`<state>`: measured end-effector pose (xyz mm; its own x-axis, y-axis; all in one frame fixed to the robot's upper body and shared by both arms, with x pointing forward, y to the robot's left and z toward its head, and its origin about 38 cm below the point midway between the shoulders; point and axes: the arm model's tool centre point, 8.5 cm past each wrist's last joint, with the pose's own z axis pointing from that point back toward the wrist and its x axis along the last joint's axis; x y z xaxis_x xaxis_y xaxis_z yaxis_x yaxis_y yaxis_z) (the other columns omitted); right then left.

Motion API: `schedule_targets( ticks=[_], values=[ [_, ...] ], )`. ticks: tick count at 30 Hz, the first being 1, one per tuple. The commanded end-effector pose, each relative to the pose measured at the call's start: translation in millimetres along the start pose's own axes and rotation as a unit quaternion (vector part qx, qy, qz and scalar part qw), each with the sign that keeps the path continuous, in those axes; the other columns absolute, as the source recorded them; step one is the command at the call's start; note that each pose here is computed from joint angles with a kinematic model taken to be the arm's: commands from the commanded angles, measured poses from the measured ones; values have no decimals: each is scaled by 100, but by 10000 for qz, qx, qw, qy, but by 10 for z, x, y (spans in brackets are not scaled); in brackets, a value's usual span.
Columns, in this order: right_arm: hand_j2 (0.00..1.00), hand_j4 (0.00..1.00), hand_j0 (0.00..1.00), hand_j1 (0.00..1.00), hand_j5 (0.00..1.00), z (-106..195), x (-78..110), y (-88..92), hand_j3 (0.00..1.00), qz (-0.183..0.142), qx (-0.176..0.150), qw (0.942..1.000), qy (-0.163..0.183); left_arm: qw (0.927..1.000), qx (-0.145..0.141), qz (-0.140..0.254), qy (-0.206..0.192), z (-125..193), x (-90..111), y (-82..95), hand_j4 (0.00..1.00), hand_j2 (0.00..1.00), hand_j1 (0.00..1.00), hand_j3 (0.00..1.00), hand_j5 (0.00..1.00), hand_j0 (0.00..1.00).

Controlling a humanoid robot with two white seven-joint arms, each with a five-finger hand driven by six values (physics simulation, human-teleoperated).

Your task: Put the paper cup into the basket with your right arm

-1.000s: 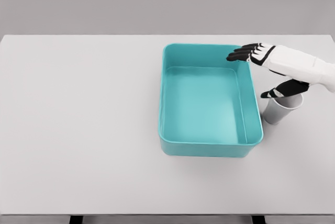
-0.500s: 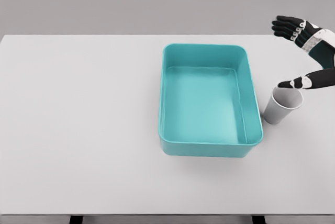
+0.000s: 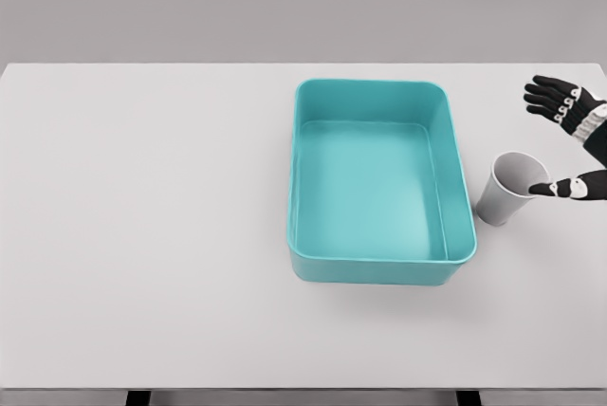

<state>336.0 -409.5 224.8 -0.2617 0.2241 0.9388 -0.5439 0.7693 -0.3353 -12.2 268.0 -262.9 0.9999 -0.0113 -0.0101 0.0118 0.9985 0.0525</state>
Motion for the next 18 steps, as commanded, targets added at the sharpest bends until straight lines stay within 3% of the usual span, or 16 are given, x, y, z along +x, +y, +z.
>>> schedule_targets(
  ticks=[1, 5, 7, 9, 18],
  values=[
    [100, 100, 100, 100, 100, 53, -6, -71, 100, -32, -293, 9995, -94, 10000, 0, -1, 1, 0, -1, 0, 100, 100, 100, 100, 100, 100],
    [100, 100, 100, 100, 100, 82, -109, 24, 100, -263, -434, 9985, -193, 10000, 0, -1, 1, 0, -1, 0, 100, 100, 100, 100, 100, 100],
    [100, 100, 100, 100, 100, 102, -112, -4, 100, -168, -478, 9986, -145, 10000, 0, -1, 1, 0, -1, 0, 100, 100, 100, 100, 100, 100],
    [100, 100, 100, 100, 100, 99, -151, 6, 100, 197, -417, 9988, 142, 10000, 0, -1, 1, 0, -1, 0, 100, 100, 100, 100, 100, 100],
    [100, 100, 100, 100, 100, 196, -297, 76, 100, 90, -410, 9985, 358, 10000, 0, -1, 1, 0, -1, 0, 100, 100, 100, 100, 100, 100]
  ],
)
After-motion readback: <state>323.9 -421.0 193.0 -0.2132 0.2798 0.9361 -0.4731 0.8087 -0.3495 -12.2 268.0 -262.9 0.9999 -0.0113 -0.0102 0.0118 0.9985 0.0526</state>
